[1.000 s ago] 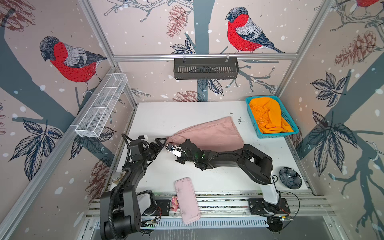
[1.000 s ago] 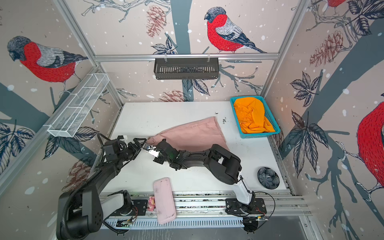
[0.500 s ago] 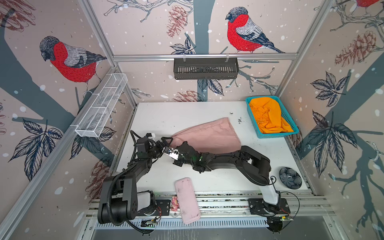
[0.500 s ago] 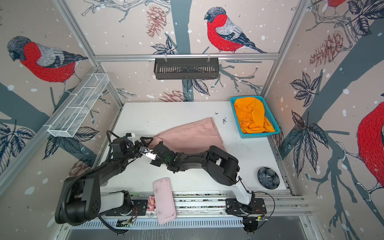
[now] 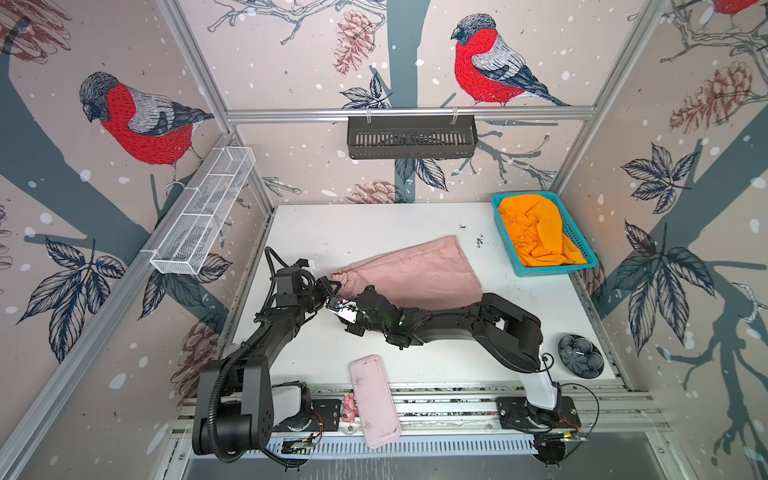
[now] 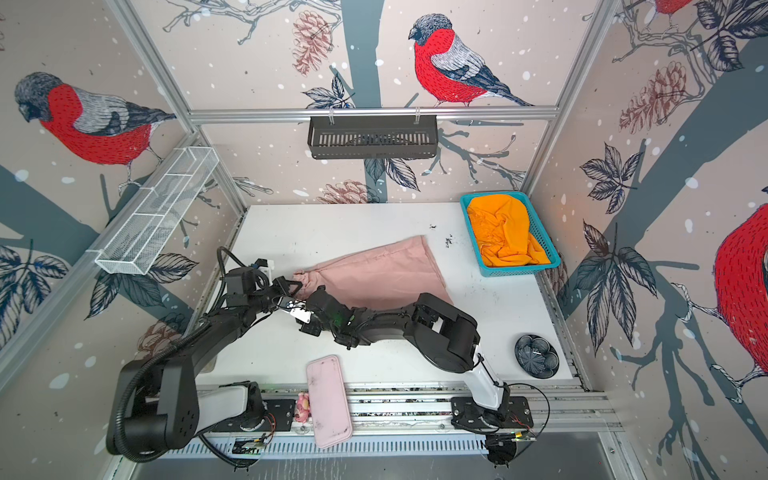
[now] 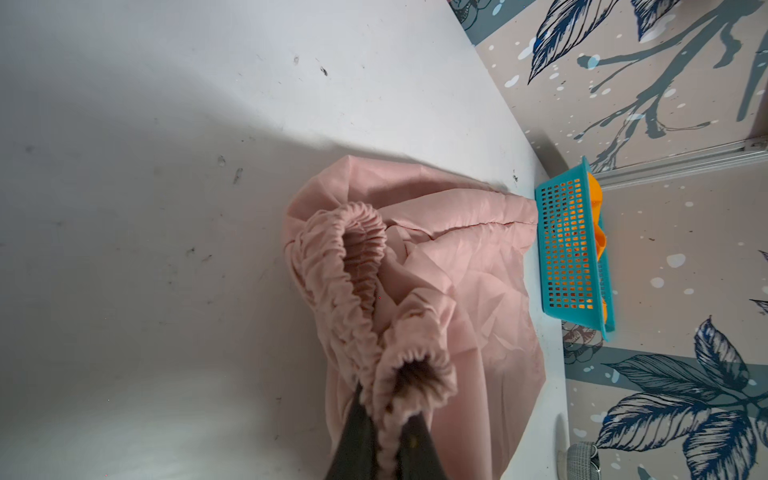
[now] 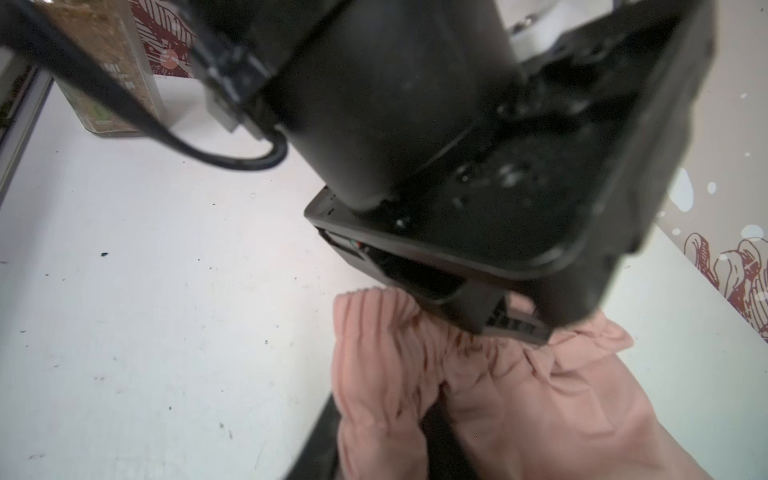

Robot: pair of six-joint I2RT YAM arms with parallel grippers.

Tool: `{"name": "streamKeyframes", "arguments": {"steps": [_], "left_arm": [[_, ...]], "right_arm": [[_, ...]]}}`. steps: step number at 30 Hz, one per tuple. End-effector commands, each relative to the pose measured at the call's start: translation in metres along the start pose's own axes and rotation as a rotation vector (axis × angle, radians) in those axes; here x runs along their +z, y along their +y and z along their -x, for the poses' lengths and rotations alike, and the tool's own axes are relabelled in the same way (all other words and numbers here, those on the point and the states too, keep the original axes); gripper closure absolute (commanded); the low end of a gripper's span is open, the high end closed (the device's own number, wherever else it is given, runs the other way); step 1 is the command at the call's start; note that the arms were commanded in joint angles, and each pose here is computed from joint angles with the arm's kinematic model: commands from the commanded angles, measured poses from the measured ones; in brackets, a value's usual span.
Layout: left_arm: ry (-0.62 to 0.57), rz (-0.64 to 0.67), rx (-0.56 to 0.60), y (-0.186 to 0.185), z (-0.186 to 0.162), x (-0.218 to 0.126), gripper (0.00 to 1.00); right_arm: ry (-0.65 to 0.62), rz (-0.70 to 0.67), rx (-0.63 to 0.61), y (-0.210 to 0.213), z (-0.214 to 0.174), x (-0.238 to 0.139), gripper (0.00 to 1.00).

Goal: Fold and stack the shorts

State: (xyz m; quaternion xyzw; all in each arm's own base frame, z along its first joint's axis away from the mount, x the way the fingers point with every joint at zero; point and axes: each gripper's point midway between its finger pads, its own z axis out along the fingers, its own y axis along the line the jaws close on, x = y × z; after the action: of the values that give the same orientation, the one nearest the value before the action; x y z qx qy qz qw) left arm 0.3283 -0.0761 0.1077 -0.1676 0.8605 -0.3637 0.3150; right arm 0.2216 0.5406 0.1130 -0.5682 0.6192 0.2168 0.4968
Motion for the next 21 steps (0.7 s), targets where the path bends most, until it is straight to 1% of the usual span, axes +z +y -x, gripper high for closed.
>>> {"name": "streamKeyframes", "arguments": {"steps": [1, 3, 4, 8, 10, 12, 13, 14, 16, 18, 21], "left_arm": [[0.061, 0.039, 0.015, 0.002, -0.007, -0.002, 1.00], [0.082, 0.055, 0.029, -0.003, -0.002, -0.004, 1.00], [0.095, 0.064, 0.044, -0.006, 0.001, -0.006, 1.00], [0.122, 0.115, 0.108, -0.017, 0.018, -0.018, 1.00], [0.137, 0.160, 0.144, -0.018, 0.030, -0.024, 1.00], [0.152, 0.185, 0.163, -0.018, 0.041, -0.028, 1.00], [0.171, 0.194, 0.164, -0.015, 0.041, -0.028, 1.00], [0.162, 0.192, 0.182, -0.020, 0.053, -0.028, 1.00], [0.166, 0.216, 0.204, -0.020, 0.067, -0.029, 1.00], [0.167, 0.233, 0.217, -0.020, 0.079, -0.027, 1.00], [0.154, 0.225, 0.230, -0.028, 0.095, -0.026, 1.00]], "right_arm": [[-0.066, -0.007, 0.037, -0.010, 0.025, -0.016, 0.39], [-0.050, -0.009, 0.068, -0.020, 0.027, -0.029, 0.34], [-0.034, -0.028, 0.088, -0.030, 0.026, -0.037, 0.33], [-0.013, -0.099, 0.190, -0.068, 0.011, -0.082, 0.34], [0.040, -0.126, 0.217, -0.081, -0.011, -0.100, 0.37], [0.119, -0.166, 0.206, -0.088, -0.037, -0.107, 0.44], [0.176, -0.187, 0.178, -0.088, -0.053, -0.107, 0.51], [0.218, -0.205, 0.162, -0.089, -0.066, -0.107, 0.58], [0.265, -0.194, 0.150, -0.085, -0.084, -0.100, 0.76], [0.270, -0.145, 0.149, -0.072, -0.087, -0.089, 0.84], [0.270, -0.081, 0.127, -0.049, -0.085, -0.065, 0.88]]}}
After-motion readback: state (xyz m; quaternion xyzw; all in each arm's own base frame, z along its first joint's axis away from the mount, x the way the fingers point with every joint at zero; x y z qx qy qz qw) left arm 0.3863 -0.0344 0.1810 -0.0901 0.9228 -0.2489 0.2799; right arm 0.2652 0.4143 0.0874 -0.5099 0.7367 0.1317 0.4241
